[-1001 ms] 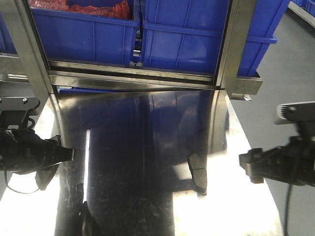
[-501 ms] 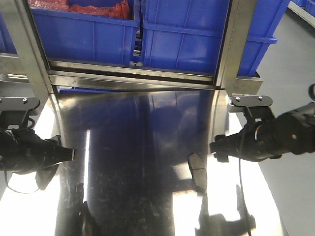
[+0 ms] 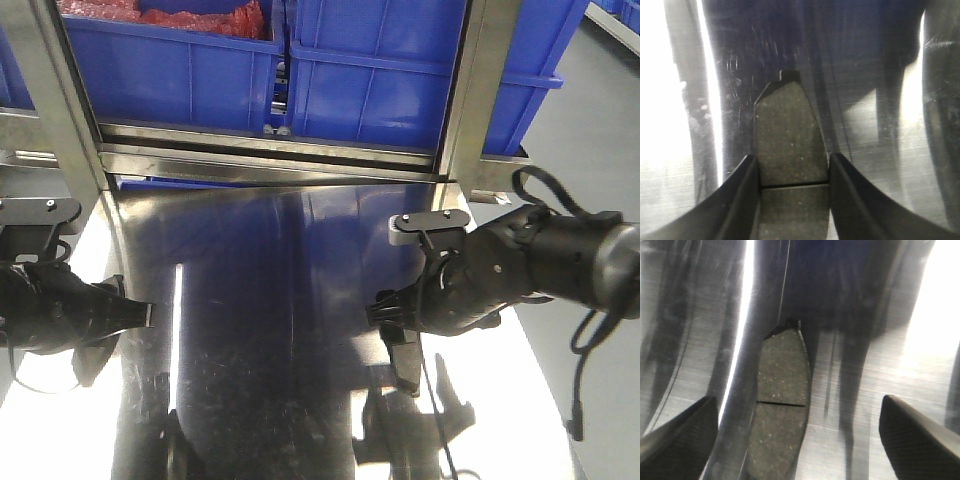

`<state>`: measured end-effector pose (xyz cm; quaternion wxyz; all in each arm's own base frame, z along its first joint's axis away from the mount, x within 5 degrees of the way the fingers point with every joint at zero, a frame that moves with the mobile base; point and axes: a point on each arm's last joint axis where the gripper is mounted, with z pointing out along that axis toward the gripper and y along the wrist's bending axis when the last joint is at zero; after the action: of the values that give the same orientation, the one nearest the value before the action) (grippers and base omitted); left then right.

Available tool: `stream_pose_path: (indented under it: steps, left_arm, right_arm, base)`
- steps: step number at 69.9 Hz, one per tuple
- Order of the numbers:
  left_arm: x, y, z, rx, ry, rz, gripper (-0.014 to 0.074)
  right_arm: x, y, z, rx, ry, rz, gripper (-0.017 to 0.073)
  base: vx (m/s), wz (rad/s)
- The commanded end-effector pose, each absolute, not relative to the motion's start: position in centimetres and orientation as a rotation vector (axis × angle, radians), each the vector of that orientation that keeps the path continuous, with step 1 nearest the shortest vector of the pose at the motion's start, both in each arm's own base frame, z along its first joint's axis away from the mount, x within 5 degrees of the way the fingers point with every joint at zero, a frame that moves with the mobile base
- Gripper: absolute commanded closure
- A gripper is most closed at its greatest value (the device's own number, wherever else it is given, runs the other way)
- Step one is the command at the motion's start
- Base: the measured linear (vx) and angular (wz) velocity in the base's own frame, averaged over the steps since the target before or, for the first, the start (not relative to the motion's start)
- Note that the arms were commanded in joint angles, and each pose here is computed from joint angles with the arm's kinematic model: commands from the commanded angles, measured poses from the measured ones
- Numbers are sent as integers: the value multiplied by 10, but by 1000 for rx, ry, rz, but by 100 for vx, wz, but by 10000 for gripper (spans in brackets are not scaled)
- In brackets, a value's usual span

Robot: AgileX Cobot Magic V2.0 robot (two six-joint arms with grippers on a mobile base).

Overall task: Move and align brake pads A on conveyor
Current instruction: 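Lower the right gripper over the other brake pad and close on it, then lift the brake pad with the right gripper and hold it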

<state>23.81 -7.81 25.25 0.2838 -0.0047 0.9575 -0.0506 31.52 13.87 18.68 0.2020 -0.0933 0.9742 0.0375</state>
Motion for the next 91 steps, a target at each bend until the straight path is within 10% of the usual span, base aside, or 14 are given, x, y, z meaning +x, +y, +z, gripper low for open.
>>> stream_pose_path:
  steps: [1,48,91]
  left_arm:
    - [240,-81,270,4,2460,-180,536]
    - [240,-81,270,4,2460,-180,536]
    - [240,-81,270,4,2460,-180,536]
  right_arm:
    - [325,143,201,-253,2658,130,-48]
    - [337,148,175,-264,2745,85,2]
    - [335,147,181,-266,2748,79,347]
  base:
    - [0,0]
    - [0,0]
    - [0,0]
